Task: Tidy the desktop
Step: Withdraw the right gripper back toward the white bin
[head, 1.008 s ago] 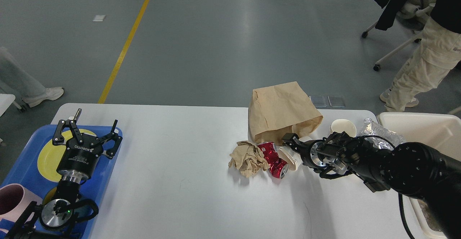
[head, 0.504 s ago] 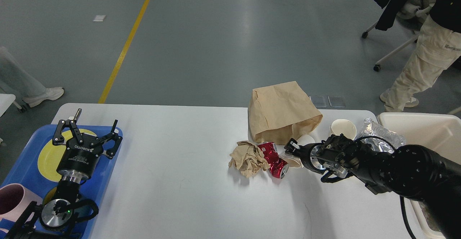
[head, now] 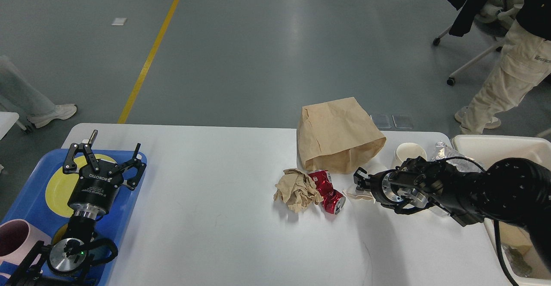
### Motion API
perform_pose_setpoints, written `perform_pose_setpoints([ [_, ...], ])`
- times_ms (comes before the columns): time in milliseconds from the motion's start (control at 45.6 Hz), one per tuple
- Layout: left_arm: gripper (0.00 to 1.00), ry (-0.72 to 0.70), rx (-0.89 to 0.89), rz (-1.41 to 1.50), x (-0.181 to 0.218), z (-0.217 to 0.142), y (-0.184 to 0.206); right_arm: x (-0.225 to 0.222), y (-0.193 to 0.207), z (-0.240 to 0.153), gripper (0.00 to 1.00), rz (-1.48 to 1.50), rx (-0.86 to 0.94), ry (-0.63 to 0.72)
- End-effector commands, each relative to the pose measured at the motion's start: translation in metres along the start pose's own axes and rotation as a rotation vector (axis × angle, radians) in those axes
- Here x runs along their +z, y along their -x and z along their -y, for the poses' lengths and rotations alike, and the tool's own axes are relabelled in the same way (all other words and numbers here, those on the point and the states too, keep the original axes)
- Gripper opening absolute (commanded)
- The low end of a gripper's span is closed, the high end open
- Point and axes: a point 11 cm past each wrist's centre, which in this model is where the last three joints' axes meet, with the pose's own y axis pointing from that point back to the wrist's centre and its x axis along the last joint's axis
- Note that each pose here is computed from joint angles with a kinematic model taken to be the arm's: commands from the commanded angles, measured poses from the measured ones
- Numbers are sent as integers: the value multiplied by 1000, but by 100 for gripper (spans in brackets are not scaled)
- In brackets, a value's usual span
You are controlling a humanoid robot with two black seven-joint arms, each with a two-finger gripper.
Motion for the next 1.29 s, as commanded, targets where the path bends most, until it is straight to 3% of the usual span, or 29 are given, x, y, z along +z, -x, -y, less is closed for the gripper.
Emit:
perform_pose_setpoints([
  [0,97,0,0,1,0,0,0,3,-5,-8,0,5,-22,9],
  [285,97,-2,0,-1,0,0,0,-6,-22,-73,0,-180,-80,115],
  [592,97,-2,0,1,0,0,0,-39,-37,-218,0,-397,-196,230],
  [767,97,-3,0,1,-1,0,0,-37,-39,-271,0,-410,-263,285],
  [943,97,1,0,-1,0,0,0,-20,-48,-306,0,-398,-224,343],
  [1271,97,-1,0,0,0,0,0,21,-86,-317,0,-281,-138,253],
])
